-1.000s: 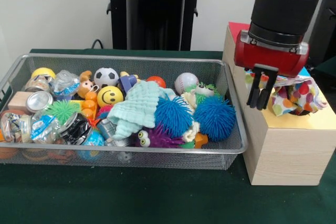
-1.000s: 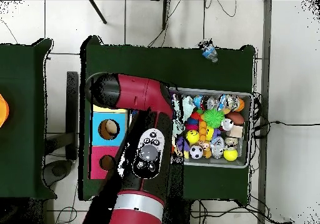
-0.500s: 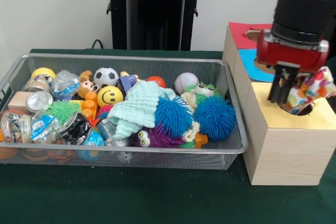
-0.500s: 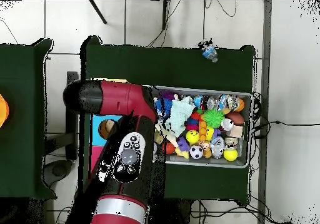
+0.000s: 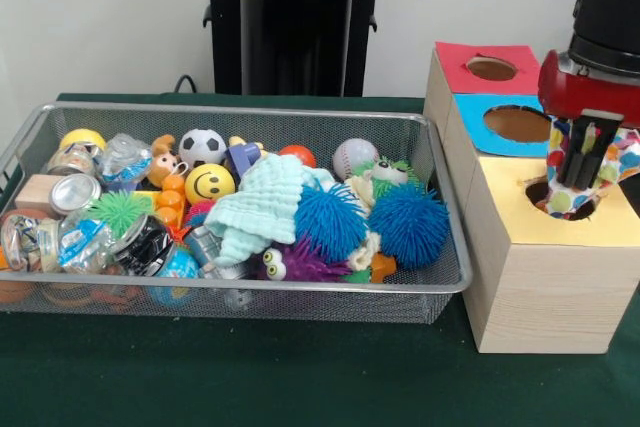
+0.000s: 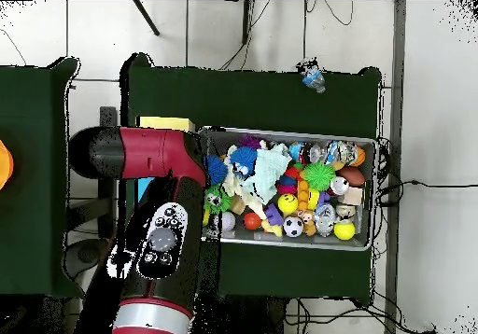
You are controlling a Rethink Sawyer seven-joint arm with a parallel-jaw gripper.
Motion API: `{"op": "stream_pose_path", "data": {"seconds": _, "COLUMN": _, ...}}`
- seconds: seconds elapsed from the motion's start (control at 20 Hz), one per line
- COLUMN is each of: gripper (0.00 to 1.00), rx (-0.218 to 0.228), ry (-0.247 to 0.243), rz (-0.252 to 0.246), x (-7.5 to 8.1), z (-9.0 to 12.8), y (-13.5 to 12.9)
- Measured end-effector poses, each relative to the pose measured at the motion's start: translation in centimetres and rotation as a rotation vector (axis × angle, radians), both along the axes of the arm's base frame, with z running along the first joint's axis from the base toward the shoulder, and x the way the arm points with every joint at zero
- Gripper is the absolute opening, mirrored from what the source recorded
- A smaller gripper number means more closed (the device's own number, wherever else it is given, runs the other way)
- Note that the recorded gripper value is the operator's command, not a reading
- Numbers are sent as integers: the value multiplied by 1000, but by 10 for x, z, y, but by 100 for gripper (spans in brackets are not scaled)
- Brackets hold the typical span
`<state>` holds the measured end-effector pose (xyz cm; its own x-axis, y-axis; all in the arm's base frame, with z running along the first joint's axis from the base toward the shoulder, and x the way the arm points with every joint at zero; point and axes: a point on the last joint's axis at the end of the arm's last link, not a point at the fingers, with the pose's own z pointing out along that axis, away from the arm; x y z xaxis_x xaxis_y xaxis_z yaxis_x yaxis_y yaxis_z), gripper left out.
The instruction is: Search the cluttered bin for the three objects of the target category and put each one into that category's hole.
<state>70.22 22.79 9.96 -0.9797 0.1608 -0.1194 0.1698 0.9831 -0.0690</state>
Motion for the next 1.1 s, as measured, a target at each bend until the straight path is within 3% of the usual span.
{"op": "stream_pose_path", "data": {"seconds": 0.4, "gripper": 0, "rx": 0, "ry": 1, "rz": -18, "x": 4, "z": -1, "y": -13}}
{"op": "stream_pose_path", "data": {"seconds": 0.8, "gripper": 0, "rx": 1, "ry": -26, "rz": -77, "x": 21, "z": -19, "y": -58}}
{"op": "stream_pose_path", "data": {"seconds": 1.1, "gripper": 0, "rx": 11, "ry": -4, "rz": -75, "x": 27, "z": -19, "y": -57}}
